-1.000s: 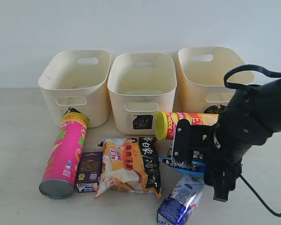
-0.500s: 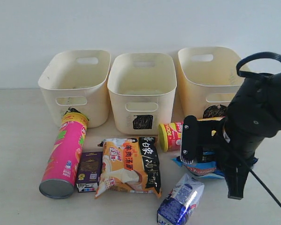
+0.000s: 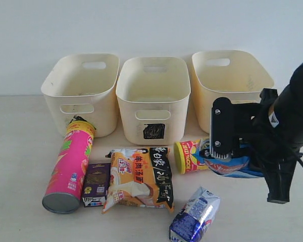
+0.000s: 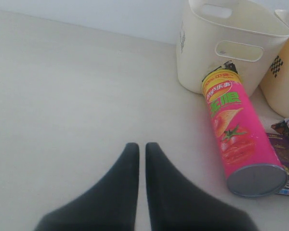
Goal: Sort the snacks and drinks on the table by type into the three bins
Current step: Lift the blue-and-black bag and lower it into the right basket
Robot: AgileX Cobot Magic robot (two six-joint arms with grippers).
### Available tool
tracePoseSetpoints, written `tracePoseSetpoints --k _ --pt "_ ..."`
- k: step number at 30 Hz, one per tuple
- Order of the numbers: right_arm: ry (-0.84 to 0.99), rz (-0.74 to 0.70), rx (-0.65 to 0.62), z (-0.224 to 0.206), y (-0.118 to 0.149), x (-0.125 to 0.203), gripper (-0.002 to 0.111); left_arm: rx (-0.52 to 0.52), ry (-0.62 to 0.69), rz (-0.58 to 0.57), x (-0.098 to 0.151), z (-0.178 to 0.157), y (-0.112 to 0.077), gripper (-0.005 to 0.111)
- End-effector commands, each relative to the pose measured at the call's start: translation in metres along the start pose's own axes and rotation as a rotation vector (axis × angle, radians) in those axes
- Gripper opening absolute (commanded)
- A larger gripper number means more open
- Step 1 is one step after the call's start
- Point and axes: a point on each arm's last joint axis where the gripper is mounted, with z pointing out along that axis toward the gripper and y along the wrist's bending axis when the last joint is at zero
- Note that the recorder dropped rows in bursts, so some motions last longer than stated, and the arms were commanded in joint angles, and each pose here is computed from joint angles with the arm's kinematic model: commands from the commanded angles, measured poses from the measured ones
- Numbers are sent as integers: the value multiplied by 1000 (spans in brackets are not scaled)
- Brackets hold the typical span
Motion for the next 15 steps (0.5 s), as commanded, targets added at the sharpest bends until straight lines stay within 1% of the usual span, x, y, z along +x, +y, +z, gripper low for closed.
tracePoseSetpoints --k 1,3,7,15 --pt "5 -22 33 -8 -3 3 0 2 -10 -16 -1 -1 0 4" --pt "6 -14 41 -9 -3 4 0 2 -10 -16 -1 -1 0 4" --pt "29 6 102 -13 -8 7 0 2 -10 -16 -1 -1 0 4" --pt "65 25 321 -25 -28 14 0 2 -10 -16 -1 -1 0 4"
